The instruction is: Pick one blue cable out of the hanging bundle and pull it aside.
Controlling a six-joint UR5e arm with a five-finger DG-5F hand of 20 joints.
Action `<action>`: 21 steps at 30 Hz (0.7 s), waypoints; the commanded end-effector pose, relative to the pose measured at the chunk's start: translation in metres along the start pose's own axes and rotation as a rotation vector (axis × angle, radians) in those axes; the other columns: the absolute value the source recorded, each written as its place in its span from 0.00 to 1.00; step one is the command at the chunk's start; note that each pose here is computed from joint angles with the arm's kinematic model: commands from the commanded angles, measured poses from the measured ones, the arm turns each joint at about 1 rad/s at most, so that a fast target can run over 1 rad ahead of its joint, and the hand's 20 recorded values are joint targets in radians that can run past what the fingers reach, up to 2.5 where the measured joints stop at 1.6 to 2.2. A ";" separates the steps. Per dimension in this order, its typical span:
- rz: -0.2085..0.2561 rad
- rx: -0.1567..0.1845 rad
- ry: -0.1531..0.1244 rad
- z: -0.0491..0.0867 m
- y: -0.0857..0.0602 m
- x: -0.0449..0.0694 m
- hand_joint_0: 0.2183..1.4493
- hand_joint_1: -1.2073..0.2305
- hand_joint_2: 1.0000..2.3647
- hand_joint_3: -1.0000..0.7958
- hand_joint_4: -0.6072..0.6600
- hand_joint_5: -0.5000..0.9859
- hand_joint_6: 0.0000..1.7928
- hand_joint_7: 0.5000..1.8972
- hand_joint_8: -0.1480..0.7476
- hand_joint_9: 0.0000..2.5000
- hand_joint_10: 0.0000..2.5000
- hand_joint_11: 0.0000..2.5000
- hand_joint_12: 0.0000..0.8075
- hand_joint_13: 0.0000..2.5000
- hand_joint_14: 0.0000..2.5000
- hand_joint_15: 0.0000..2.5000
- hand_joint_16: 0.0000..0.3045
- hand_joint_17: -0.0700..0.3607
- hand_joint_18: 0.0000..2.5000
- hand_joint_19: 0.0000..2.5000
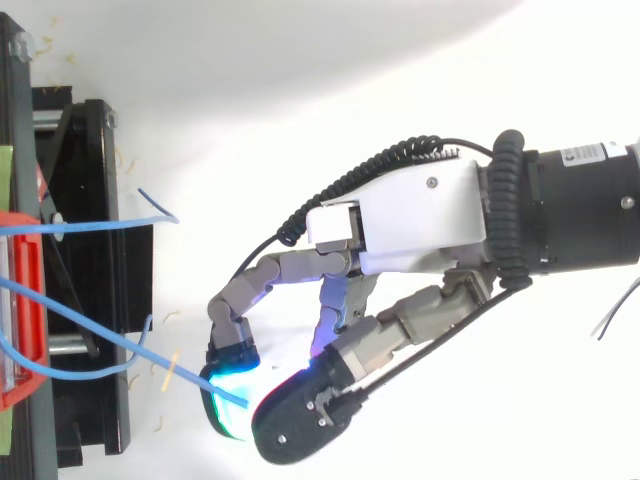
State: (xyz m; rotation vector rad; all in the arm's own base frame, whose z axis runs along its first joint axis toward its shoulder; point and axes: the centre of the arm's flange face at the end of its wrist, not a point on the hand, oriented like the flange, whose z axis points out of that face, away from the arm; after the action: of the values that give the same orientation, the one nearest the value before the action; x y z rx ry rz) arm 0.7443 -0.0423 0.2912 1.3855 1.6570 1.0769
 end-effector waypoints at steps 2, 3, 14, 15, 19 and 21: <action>0.001 -0.003 0.001 0.000 0.000 -0.001 0.15 0.37 0.00 0.28 0.27 0.38 0.37 0.47 0.35 0.50 0.00 0.00 0.47 0.38 0.01 0.16 0.20 0.49 0.29 0.27; -0.003 -0.003 0.010 0.000 0.000 0.000 0.16 0.34 0.00 0.28 0.27 0.38 0.37 0.46 0.35 0.50 0.00 0.00 0.46 0.38 0.01 0.16 0.19 0.47 0.29 0.27; -0.054 -0.009 0.078 -0.001 0.000 0.003 0.26 0.29 0.00 0.28 0.24 0.37 0.39 0.41 0.31 0.50 0.00 0.01 0.40 0.37 0.01 0.17 0.16 0.41 0.28 0.29; -0.056 -0.009 0.081 -0.001 0.000 0.003 0.24 0.31 0.00 0.28 0.25 0.37 0.39 0.42 0.31 0.50 0.00 0.00 0.41 0.37 0.01 0.17 0.16 0.42 0.28 0.28; -0.076 -0.010 0.096 -0.002 0.000 0.004 0.19 0.37 0.00 0.28 0.27 0.38 0.38 0.44 0.33 0.50 0.00 0.00 0.45 0.38 0.01 0.17 0.19 0.46 0.30 0.28; -0.087 -0.009 0.105 -0.001 -0.001 0.005 0.17 0.38 0.00 0.28 0.28 0.38 0.38 0.44 0.34 0.50 0.00 0.00 0.46 0.38 0.01 0.16 0.19 0.47 0.30 0.28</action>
State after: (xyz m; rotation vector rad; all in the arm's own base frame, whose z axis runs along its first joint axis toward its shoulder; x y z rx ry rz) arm 0.7424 -0.0388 0.2914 1.2777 1.7523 1.1210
